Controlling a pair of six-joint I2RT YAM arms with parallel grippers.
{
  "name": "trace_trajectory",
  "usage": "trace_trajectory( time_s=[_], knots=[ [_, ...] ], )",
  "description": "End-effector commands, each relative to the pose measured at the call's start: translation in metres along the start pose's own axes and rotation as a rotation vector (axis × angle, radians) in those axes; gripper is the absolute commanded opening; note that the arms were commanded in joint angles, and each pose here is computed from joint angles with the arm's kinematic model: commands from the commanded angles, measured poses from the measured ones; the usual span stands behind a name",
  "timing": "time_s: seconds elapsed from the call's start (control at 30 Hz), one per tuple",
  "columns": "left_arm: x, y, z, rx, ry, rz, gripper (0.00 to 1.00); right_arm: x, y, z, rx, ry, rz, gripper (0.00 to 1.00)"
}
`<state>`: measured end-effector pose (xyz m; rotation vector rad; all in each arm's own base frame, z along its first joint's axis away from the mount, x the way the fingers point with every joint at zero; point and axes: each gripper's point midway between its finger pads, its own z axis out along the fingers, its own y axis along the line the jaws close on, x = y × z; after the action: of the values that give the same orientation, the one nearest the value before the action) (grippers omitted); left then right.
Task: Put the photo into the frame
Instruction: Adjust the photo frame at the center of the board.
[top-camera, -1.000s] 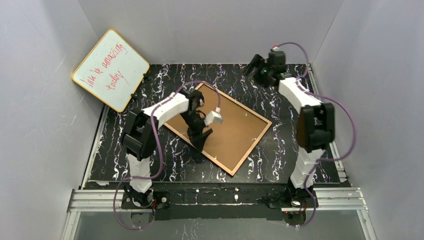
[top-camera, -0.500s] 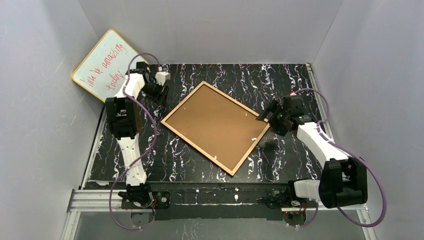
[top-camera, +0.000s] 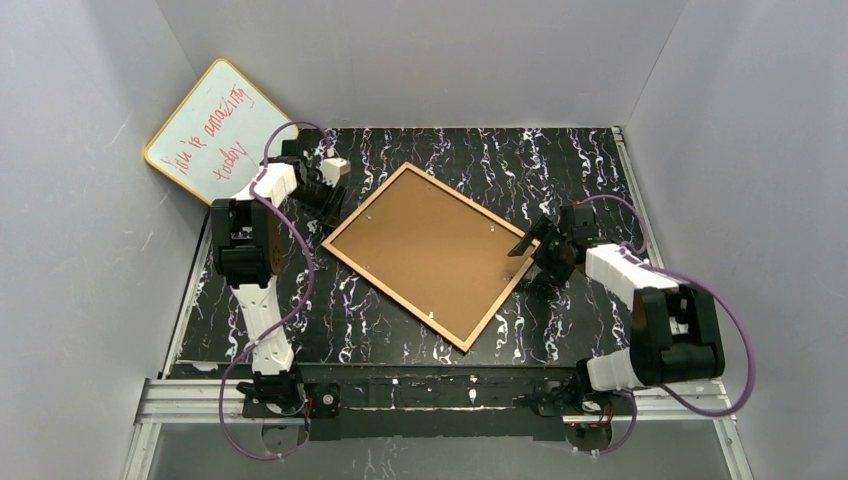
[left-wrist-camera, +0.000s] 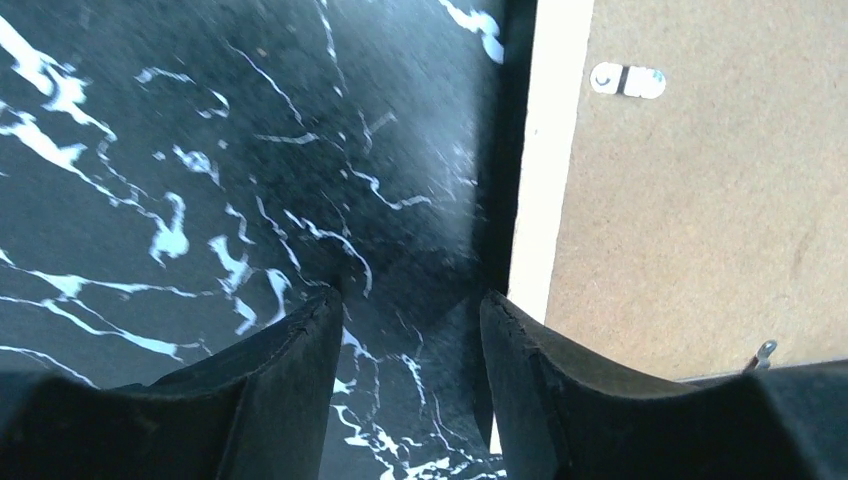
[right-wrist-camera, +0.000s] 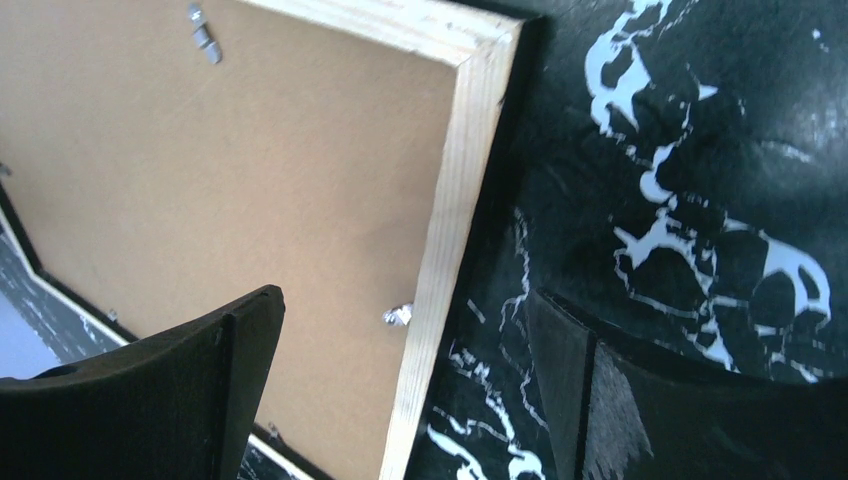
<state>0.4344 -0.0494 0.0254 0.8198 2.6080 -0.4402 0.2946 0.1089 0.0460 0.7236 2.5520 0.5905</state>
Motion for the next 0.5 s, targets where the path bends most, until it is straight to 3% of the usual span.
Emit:
trace_trajectory(
  time_s=[0.0,0.3,0.47],
  knots=[
    [0.054,-0.047,0.001,0.167,0.126,-0.038,0.51,-0.039,0.026,0.012,-0.087,-0.081,-0.002,0.99],
    [0.126,-0.131,-0.014,0.453,0.312,0.067,0.50,-0.111,0.058,0.039,-0.112,-0.132,0.017,0.99],
    [0.138,-0.174,-0.039,0.574,0.310,0.124,0.52,-0.132,0.070,0.048,-0.109,-0.123,0.040,0.99]
  ],
)
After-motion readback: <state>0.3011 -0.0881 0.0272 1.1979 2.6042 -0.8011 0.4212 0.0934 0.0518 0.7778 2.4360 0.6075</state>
